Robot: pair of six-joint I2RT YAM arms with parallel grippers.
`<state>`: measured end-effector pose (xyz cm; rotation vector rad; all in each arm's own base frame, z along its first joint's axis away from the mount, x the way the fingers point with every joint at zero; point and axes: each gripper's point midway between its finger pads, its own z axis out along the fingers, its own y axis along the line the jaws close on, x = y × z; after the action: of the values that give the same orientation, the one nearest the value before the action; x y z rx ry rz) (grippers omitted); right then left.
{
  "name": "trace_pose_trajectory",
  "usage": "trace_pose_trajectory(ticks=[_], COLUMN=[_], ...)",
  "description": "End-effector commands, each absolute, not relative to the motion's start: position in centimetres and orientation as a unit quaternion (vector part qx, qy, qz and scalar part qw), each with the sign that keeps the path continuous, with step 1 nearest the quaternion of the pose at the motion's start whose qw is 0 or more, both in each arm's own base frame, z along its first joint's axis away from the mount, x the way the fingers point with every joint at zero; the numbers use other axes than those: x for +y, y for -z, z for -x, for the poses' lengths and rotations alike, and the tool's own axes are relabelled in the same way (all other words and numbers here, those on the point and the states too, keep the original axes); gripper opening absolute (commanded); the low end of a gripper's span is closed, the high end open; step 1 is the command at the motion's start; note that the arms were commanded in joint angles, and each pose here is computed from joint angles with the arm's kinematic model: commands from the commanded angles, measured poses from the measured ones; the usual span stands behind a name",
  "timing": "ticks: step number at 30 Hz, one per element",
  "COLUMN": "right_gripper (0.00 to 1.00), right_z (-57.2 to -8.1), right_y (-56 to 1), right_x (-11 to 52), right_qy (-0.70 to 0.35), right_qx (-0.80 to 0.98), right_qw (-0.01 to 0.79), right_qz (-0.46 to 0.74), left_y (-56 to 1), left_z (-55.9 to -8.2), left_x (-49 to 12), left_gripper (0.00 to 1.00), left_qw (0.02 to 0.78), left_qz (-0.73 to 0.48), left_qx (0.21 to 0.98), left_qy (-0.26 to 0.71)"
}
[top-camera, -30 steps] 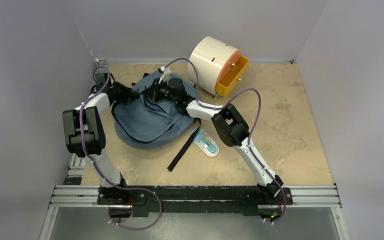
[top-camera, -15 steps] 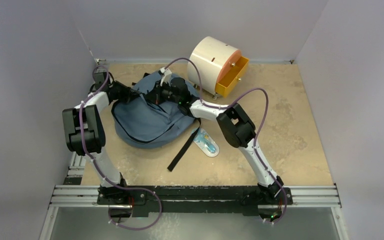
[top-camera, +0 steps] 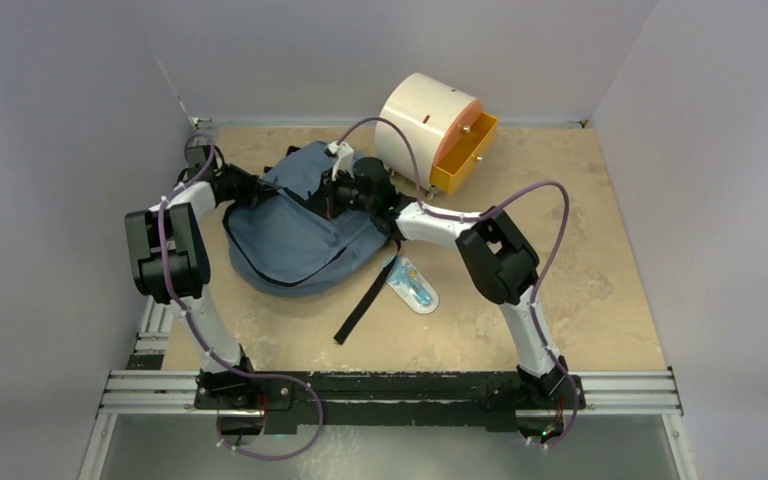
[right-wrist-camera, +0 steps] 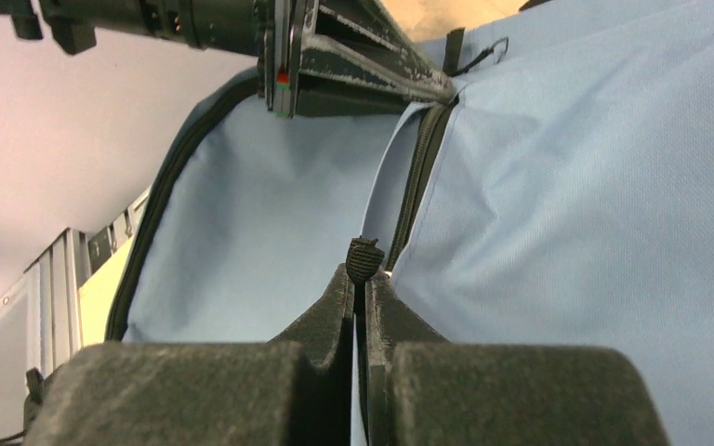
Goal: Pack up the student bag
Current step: Zip the student bag at the center of the board.
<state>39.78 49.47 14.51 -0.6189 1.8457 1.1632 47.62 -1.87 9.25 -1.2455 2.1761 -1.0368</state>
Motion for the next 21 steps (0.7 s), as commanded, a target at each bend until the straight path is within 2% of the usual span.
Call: trace_pose_trajectory(ticks=[1, 21], right_gripper=[0.0, 0.0], right_z=[-38.7, -34.0], right_y=[-20.5, -15.9], right_x=[48.4, 41.4], right_qy=[-0.477, -0.407], right_qx=[0.698, 0.759], right_qw=[0.463, 0.438], right_qz=[0.267, 0.257], left_y=[-10.3, -9.8], left_z=[-50.6, -50.9], left_x=[2.5, 2.9], left_gripper=[0.0, 0.0], left_qw=[0.297, 0.308], left_qz=[0.442, 0.423], left_qx=[0.776, 0.787], left_qy=[0.338, 0.326])
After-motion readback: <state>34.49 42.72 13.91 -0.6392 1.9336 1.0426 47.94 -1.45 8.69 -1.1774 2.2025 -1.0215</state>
